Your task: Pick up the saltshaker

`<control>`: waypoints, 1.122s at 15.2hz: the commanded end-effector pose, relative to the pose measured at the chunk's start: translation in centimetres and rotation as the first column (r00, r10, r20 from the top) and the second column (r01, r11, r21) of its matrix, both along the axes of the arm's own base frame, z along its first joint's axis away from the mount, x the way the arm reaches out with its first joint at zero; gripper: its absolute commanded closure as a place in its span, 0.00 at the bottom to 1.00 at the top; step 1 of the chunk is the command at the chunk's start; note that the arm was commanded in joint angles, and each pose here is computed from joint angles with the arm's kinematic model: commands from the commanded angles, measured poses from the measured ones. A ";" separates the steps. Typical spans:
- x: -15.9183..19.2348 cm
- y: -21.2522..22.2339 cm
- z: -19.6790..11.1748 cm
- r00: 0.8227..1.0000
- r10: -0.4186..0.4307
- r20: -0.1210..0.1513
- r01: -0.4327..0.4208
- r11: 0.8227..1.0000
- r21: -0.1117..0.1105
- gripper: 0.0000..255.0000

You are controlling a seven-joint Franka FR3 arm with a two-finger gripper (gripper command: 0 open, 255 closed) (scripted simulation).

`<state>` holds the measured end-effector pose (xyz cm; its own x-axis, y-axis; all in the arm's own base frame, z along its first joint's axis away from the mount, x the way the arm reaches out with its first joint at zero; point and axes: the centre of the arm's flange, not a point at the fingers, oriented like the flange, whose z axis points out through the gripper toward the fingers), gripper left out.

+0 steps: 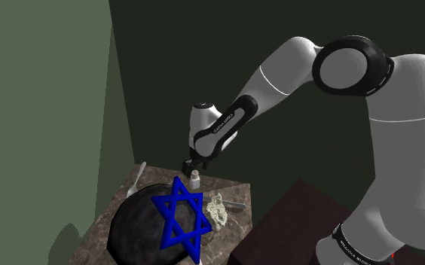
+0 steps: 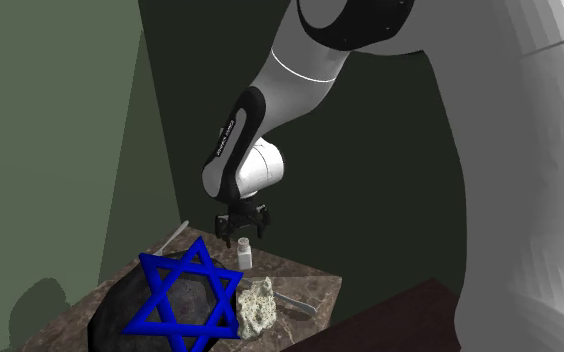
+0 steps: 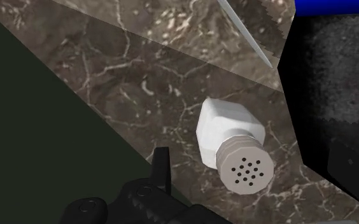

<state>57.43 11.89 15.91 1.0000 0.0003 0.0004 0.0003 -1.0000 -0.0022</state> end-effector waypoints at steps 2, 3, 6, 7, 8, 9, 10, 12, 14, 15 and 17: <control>0.1 0.1 -1.4 1.000 0.000 0.000 0.000 1.000 0.000 0.00; 0.2 0.1 -1.4 1.000 0.000 0.000 0.000 1.000 0.000 0.00; 0.1 0.1 -1.5 1.000 0.000 0.000 0.000 1.000 0.000 1.00; 0.1 0.1 -1.5 1.000 0.000 0.000 0.000 1.000 0.000 1.00; 0.1 0.1 -1.5 1.000 0.000 0.000 0.000 1.000 0.000 1.00; 0.1 0.1 -1.5 1.000 0.000 0.000 0.000 1.000 0.000 1.00; 0.1 0.1 -1.5 1.000 0.000 0.000 0.000 1.000 0.000 1.00; 0.1 0.1 -1.5 1.000 0.000 0.000 0.000 1.000 0.000 1.00; 0.1 0.1 -0.8 1.000 0.000 0.000 0.000 1.000 0.000 1.00; 0.1 0.1 -0.3 1.000 0.000 0.000 0.000 1.000 0.000 1.00; 0.2 0.1 0.7 1.000 0.000 0.000 0.000 1.000 0.000 1.00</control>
